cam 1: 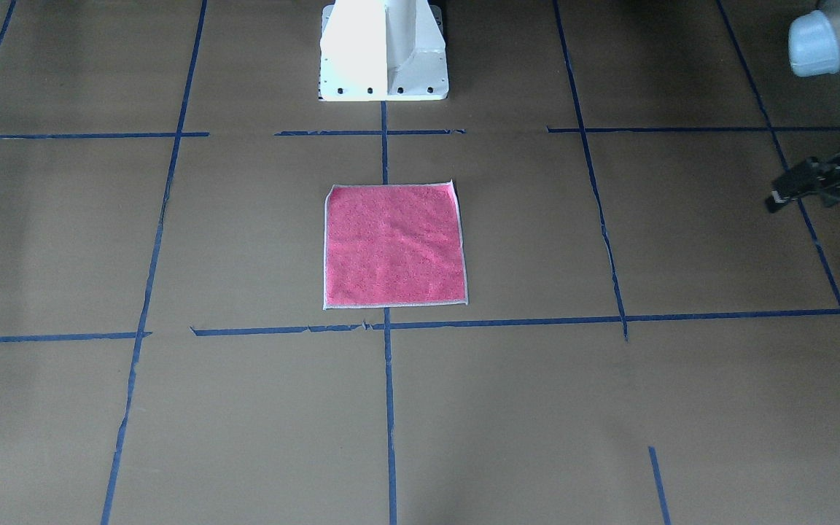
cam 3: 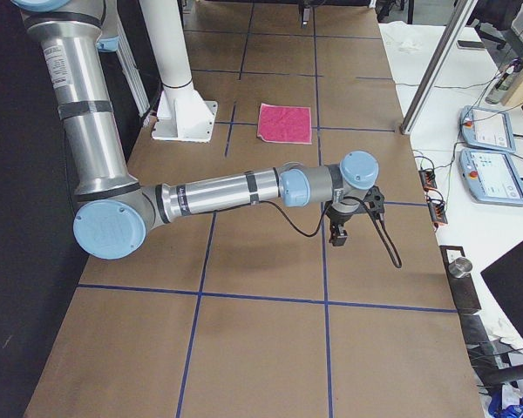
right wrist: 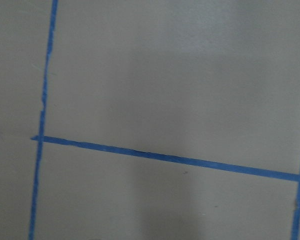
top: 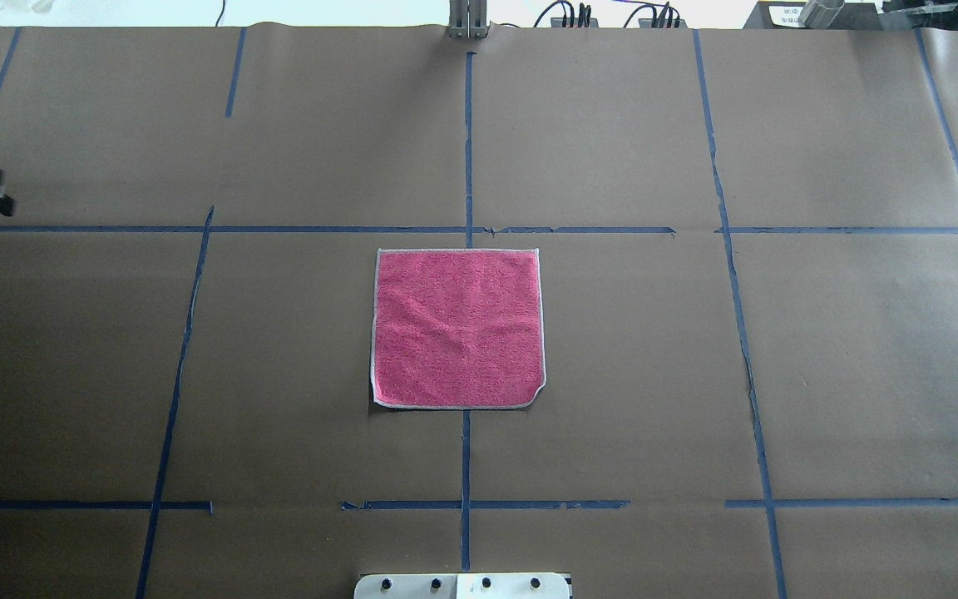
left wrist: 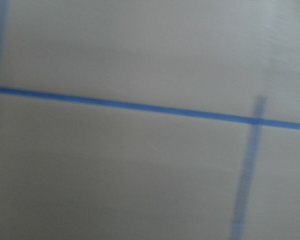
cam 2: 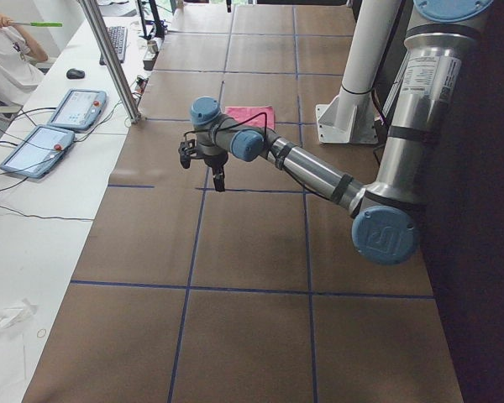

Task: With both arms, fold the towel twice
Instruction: 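Move the left gripper to the towel edge nearest the left arm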

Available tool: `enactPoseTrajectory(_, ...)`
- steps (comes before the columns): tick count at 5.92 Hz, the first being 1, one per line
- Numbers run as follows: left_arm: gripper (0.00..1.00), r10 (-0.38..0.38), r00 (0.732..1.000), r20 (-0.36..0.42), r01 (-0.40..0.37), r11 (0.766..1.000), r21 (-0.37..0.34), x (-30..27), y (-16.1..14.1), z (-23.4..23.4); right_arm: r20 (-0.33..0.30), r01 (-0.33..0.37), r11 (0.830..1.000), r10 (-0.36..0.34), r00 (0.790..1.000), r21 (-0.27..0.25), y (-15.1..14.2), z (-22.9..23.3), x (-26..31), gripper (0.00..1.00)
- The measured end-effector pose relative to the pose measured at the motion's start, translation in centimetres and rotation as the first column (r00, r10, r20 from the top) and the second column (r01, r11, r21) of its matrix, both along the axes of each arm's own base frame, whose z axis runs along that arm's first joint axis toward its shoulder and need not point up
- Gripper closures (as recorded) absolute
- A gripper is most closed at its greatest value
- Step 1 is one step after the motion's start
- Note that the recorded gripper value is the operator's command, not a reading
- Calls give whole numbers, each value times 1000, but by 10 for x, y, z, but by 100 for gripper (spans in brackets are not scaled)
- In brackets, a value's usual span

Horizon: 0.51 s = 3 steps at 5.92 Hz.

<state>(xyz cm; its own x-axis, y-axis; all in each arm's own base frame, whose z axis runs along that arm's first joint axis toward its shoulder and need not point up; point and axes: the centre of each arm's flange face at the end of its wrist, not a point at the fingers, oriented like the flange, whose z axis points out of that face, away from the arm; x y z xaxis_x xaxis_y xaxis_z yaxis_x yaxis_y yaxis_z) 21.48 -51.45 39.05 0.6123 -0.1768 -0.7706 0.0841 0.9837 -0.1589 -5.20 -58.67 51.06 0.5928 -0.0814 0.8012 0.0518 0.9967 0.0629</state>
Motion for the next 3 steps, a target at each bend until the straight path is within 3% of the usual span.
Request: enactPoseTrajectory(3,0,-115,993,11,115,983,-146,168,47,-106,71,-142,983,151,986,-120,7,-78,-89,0)
